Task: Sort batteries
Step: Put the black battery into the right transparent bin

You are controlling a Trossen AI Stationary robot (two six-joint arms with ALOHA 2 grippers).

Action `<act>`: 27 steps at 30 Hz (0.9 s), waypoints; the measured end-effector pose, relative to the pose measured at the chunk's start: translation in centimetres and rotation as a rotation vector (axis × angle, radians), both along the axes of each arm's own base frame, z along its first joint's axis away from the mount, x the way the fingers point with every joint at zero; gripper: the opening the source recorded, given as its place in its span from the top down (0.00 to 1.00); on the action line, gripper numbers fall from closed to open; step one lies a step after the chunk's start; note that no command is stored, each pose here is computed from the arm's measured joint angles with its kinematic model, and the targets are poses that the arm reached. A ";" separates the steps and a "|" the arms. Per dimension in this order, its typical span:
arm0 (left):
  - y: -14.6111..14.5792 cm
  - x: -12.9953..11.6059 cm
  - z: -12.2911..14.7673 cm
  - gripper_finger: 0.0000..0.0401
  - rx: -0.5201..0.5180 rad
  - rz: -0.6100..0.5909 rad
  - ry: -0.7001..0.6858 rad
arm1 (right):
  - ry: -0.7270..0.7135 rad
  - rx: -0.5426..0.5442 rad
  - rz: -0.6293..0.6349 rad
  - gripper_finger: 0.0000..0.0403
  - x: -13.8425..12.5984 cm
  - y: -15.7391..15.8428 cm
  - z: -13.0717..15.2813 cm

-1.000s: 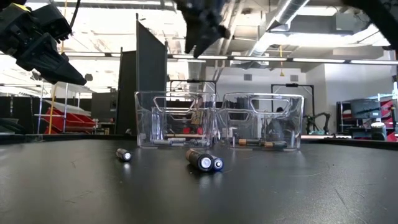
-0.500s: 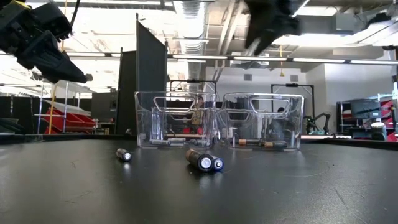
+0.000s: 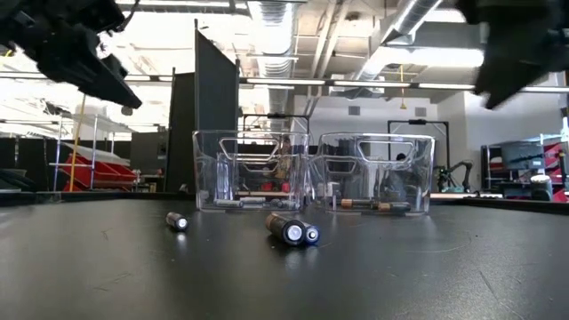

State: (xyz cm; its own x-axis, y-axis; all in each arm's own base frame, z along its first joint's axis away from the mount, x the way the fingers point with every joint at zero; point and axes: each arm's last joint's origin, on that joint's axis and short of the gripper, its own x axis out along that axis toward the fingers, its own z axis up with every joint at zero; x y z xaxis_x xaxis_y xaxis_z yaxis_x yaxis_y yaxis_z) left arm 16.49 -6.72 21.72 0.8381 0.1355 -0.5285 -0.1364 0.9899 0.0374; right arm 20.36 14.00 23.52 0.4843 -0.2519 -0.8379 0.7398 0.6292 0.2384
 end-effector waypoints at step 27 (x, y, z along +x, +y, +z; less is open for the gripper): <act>-5.7 16.4 -5.0 0.78 0.040 -0.387 0.509 | -0.433 0.185 0.197 0.57 -6.9 3.9 -10.1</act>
State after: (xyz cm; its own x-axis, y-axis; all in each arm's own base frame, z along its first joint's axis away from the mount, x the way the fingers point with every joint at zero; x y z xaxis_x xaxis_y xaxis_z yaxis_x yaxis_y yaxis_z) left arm 32.92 -12.41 16.73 0.4755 -0.0981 -0.8742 0.2749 0.9606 0.0417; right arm 13.45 17.92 13.39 0.8200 0.0132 -0.5722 0.4201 0.6650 0.6175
